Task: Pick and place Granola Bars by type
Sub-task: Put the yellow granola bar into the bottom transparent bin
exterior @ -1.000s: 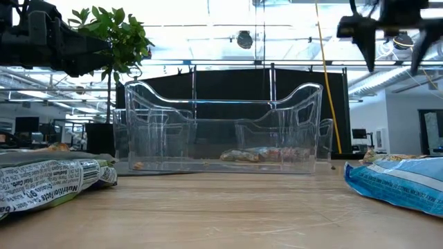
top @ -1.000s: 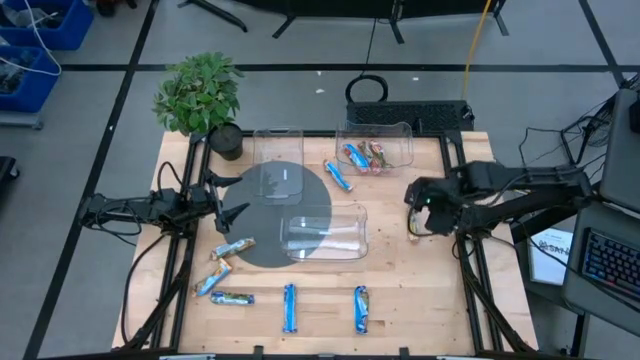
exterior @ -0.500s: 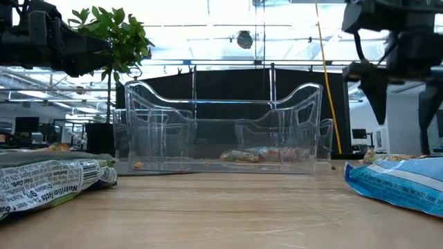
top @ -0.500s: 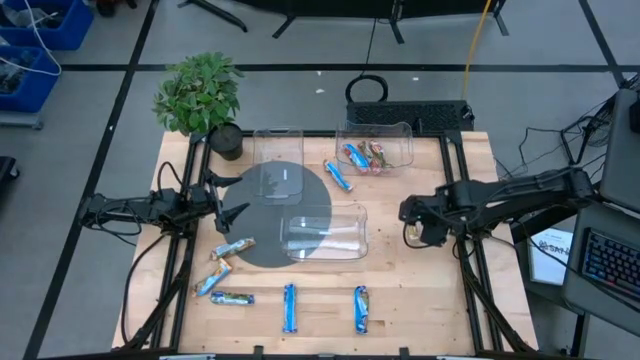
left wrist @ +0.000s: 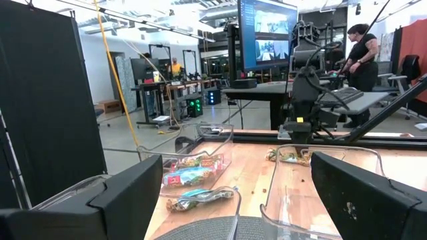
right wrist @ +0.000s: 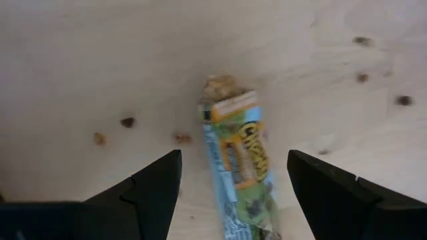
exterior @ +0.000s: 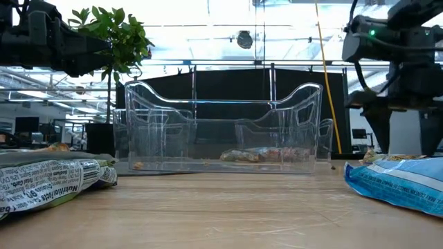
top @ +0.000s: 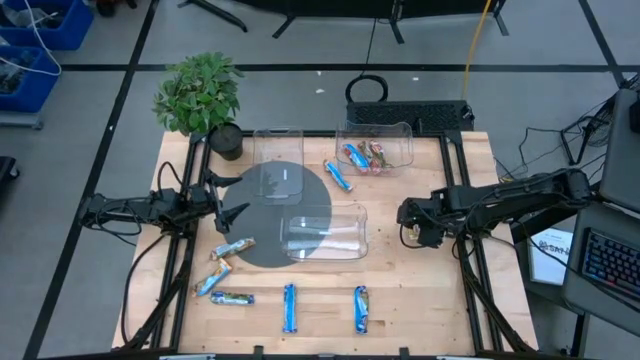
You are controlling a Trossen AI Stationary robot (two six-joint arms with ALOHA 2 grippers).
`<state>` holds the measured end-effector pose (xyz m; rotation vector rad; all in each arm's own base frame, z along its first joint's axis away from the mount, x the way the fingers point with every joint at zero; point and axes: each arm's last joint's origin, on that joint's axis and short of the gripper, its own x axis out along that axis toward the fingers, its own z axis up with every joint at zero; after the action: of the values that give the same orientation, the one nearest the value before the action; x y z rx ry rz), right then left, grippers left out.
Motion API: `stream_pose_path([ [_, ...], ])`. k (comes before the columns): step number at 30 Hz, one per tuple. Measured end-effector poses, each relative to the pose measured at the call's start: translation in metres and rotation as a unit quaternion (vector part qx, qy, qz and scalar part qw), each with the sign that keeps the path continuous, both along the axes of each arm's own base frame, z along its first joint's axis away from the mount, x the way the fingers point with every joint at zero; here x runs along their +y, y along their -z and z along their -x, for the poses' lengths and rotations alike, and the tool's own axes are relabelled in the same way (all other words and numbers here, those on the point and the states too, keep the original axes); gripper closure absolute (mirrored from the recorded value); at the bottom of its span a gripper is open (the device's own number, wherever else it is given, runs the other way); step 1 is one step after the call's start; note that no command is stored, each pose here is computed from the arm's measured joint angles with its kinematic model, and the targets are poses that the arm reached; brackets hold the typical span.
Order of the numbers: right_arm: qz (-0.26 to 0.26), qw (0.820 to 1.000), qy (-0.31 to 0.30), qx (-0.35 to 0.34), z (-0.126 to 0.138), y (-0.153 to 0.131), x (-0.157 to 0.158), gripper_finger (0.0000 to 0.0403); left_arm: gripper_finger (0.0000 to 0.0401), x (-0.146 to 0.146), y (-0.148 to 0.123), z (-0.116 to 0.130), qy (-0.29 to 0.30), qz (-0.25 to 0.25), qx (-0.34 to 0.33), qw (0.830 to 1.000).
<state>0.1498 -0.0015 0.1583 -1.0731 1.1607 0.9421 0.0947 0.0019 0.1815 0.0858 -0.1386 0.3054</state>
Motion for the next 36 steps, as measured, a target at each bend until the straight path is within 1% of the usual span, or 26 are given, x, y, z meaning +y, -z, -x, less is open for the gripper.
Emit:
stream_pose_path([
  [8, 0.005, 1.0, -0.006, -0.012, -0.011, 0.011, -0.007, 0.014, 0.0022, 0.0, 0.0, 0.0, 0.0, 0.0, 0.0, 1.0],
  [14, -0.002, 1.0, -0.003, 0.007, -0.017, 0.019, -0.008, 0.0142, 0.0022, 0.0, 0.0, 0.0, 0.0, 0.0, 0.0, 1.0],
  [16, -0.006, 1.0, -0.004, 0.011, -0.018, 0.021, -0.008, 0.0151, 0.0022, 0.0, 0.0, 0.0, 0.0, 0.0, 0.0, 1.0],
  [19, -0.008, 1.0, -0.004, 0.014, -0.018, 0.022, -0.008, 0.0183, 0.0022, 0.0, 0.0, 0.0, 0.0, 0.0, 0.0, 1.0],
  [21, -0.012, 1.0, -0.005, 0.017, -0.018, 0.023, -0.008, 0.0217, 0.0022, 0.0, 0.0, 0.0, 0.0, 0.0, 0.0, 1.0],
  [24, -0.028, 0.999, -0.004, 0.016, -0.018, 0.023, -0.007, 0.0278, 0.0022, 0.0, 0.0, 0.0, 0.0, 0.0, 0.0, 1.0],
  [29, -0.048, 0.998, 0.046, 0.015, -0.018, 0.023, -0.006, 0.038, 0.0022, 0.0, 0.0, 0.0, 0.0, 0.0, 0.0, 1.0],
  [31, -0.05, 0.997, 0.061, 0.015, -0.019, 0.023, -0.006, 0.0389, 0.0022, 0.0, 0.0, 0.0, 0.0, 0.0, 0.0, 1.0],
  [34, -0.054, 0.995, 0.086, 0.013, -0.019, 0.023, -0.006, 0.0383, 0.0022, 0.0, 0.0, 0.0, 0.0, 0.0, 0.0, 1.0],
  [36, -0.055, 0.994, 0.099, 0.01, -0.019, 0.022, -0.006, 0.0388, 0.0022, 0.0, 0.0, 0.0, 0.0, 0.0, 0.0, 1.0],
])
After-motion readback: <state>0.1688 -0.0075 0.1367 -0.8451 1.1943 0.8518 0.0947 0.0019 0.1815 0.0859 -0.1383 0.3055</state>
